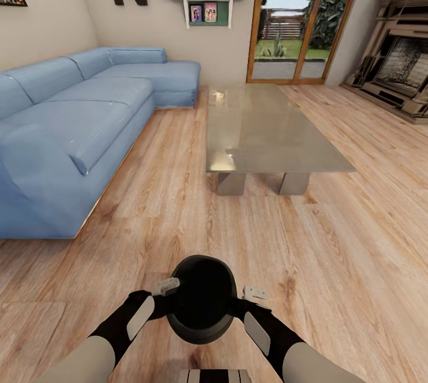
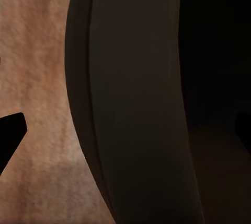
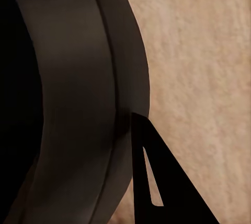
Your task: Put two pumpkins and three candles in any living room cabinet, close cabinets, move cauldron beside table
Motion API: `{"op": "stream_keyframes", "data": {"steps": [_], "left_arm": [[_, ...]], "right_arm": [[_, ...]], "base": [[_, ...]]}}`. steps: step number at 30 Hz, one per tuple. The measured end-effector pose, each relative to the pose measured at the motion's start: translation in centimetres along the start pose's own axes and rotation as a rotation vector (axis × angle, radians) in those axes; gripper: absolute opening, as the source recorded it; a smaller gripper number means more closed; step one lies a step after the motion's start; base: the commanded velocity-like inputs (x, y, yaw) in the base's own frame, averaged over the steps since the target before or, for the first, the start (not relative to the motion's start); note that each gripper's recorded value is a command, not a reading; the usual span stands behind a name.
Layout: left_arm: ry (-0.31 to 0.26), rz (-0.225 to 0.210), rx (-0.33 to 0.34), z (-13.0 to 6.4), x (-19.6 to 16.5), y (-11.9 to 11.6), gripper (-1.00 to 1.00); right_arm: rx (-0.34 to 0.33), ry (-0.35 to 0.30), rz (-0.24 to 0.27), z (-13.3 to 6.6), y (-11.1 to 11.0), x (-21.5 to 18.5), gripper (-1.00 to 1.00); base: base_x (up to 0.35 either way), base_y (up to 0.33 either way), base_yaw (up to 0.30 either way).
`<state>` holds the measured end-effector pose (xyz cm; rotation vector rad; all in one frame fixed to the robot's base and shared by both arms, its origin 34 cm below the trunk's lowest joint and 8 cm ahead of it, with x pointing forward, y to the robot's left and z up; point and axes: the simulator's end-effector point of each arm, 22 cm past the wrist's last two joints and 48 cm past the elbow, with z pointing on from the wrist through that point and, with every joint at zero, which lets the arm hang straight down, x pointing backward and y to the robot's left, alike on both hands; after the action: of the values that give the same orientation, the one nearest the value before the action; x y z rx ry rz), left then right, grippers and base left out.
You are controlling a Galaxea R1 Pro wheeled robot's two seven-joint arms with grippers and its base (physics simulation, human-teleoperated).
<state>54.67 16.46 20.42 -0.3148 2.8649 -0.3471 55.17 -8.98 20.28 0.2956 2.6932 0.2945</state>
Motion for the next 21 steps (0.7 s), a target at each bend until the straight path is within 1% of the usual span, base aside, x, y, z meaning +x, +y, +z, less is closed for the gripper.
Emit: {"op": "stream_keyframes", "data": {"steps": [7,12,17,21], "left_arm": [[-0.004,-0.002,-0.011,-0.1,-0.2,0.5,1.0],[-0.008,-0.005,-0.021,-0.2,-0.5,1.4,1.0],[-0.005,-0.005,-0.025,-0.3,-0.5,1.6,1.0],[0.013,-0.004,-0.056,-0.3,-0.2,2.3,1.0]], "right_arm": [[0.001,-0.001,0.002,0.0,0.0,0.0,-1.0],[0.001,-0.001,0.002,0.0,0.0,0.0,-1.0],[0.001,-0.001,0.002,0.0,0.0,0.0,-1.0],[0.001,-0.001,0.002,0.0,0.0,0.0,-1.0]], "base": [[0.0,0.0,0.0],[0.0,0.0,0.0],[0.0,0.0,0.0],[0.0,0.0,0.0]]}}
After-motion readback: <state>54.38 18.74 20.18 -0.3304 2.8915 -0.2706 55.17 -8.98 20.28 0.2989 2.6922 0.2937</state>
